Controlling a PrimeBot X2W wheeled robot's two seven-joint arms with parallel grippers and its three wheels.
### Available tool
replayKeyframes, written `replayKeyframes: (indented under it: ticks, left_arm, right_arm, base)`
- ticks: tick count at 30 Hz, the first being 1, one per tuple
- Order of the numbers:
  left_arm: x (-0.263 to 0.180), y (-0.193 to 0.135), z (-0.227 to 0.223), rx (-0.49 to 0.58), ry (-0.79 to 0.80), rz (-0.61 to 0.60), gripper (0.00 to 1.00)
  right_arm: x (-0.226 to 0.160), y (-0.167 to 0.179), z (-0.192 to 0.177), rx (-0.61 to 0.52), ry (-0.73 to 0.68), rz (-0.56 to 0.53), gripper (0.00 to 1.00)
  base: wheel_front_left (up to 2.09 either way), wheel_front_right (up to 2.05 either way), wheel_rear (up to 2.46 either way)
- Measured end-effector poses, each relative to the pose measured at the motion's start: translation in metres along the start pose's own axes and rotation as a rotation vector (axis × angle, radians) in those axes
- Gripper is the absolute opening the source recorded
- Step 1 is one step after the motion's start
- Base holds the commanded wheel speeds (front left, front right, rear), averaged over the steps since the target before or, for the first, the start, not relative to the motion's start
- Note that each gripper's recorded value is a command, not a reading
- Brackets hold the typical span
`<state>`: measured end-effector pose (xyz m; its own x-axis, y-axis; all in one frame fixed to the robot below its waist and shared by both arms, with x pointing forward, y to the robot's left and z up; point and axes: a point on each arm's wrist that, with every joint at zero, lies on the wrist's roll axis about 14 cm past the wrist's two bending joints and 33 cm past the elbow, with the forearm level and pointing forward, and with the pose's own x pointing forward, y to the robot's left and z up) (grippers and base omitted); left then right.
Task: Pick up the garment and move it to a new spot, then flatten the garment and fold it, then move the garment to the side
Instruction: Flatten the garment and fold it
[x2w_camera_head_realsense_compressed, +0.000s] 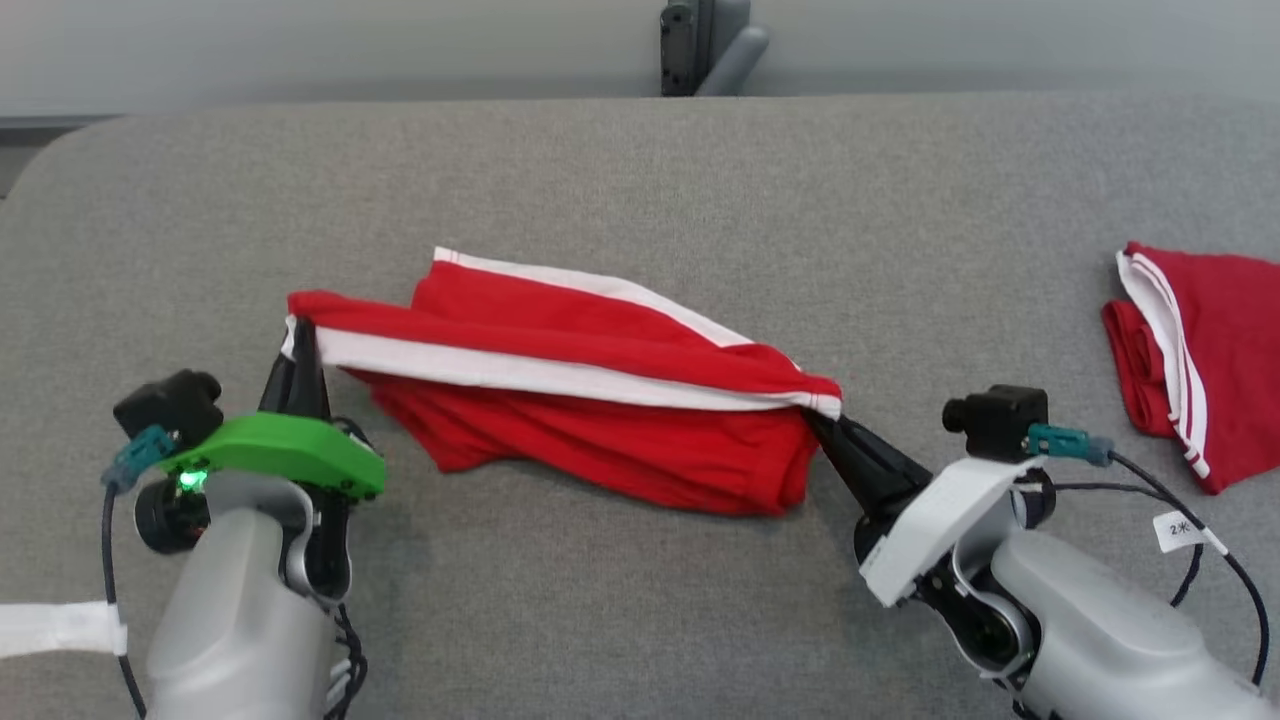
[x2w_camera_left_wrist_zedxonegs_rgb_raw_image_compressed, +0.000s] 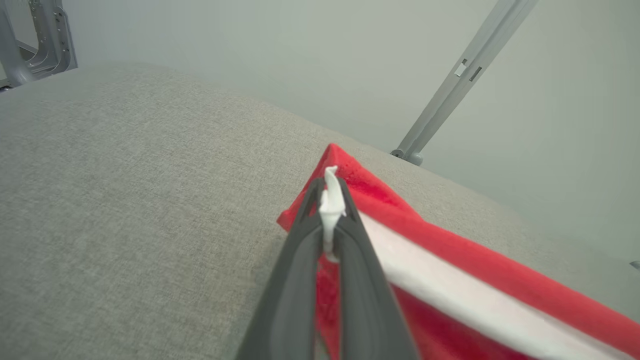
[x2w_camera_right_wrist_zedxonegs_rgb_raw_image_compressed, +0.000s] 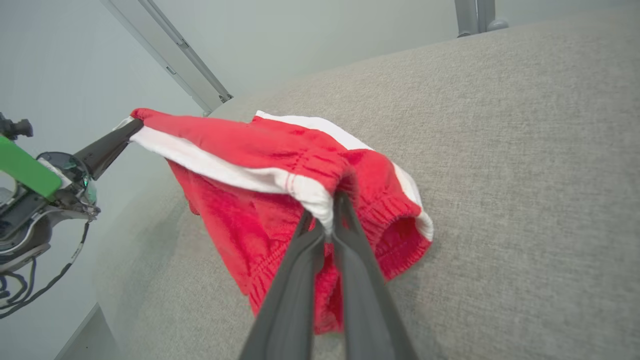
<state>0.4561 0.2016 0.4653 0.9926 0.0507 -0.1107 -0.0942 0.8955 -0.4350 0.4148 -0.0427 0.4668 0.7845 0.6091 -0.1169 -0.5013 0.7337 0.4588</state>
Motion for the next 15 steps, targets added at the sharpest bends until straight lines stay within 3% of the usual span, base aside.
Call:
replayKeyframes:
  ticks: [12,14,15]
  left_arm:
    - [0.074,-0.010,-0.060,0.120,0.176,0.012,0.00]
    - [0.081,-0.015,-0.069,0.123,0.194,0.001,0.15]
    - [0.083,-0.017,-0.073,0.125,0.200,-0.005,0.31]
  right_arm:
    - [0.038,-0.051,-0.026,0.085,0.058,-0.089,0.00]
    - [0.038,-0.058,-0.031,0.093,0.065,-0.103,0.00]
    - [0.039,-0.060,-0.032,0.096,0.066,-0.107,0.00]
  base:
    - [0.00,0.00,0.00]
    - [0.00,0.00,0.00]
    - [0.00,0.00,0.00]
